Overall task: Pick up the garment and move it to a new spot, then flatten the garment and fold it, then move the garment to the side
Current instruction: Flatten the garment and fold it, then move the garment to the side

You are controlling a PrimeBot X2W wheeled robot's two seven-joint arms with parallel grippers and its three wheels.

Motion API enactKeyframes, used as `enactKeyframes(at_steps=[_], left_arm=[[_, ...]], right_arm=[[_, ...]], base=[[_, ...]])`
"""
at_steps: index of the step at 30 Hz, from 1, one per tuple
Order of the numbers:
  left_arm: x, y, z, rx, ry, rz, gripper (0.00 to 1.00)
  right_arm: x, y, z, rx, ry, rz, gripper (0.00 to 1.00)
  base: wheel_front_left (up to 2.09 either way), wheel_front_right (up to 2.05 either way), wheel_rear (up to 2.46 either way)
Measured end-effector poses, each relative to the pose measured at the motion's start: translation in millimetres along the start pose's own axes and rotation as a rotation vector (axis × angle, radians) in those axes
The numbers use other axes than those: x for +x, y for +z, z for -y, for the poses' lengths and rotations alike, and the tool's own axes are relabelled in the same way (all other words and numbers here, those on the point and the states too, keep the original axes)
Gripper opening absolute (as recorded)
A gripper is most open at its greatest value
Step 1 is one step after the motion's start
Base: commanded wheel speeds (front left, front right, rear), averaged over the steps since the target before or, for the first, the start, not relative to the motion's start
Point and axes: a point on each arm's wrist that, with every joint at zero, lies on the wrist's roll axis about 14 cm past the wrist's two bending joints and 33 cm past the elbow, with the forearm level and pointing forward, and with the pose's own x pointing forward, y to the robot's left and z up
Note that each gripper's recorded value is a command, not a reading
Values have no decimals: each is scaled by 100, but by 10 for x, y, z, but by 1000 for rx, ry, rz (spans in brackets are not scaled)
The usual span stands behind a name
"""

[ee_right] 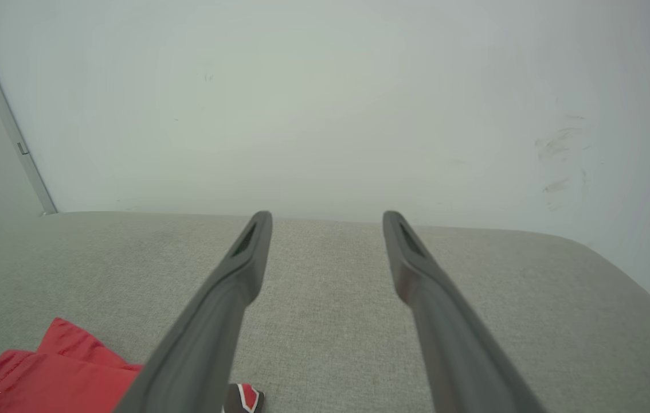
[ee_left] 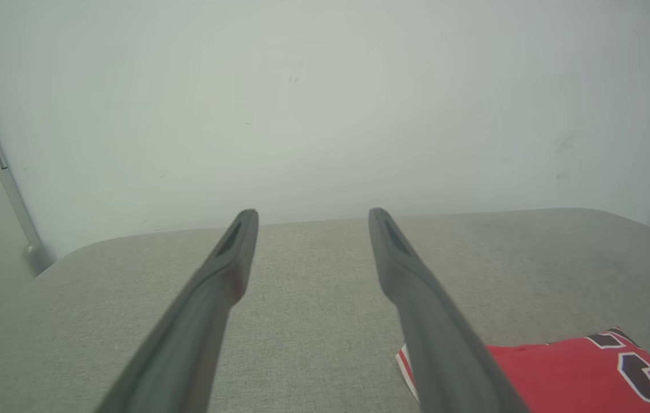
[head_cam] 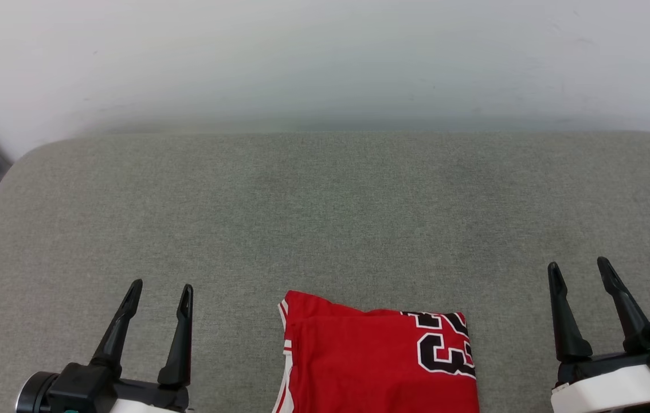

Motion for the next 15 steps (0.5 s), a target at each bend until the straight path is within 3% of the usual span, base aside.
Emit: enactKeyframes(at_steps=[10,15], left_arm=[[-5,17,-12,3,3,5,100],[-7,-11,0,2,0,-5,100]], right_arm=[[-7,-19,3,-8,-6,-16,100],[6,-181,-44,32,10,-135,100]], base=[[0,0,0],[0,0,0]])
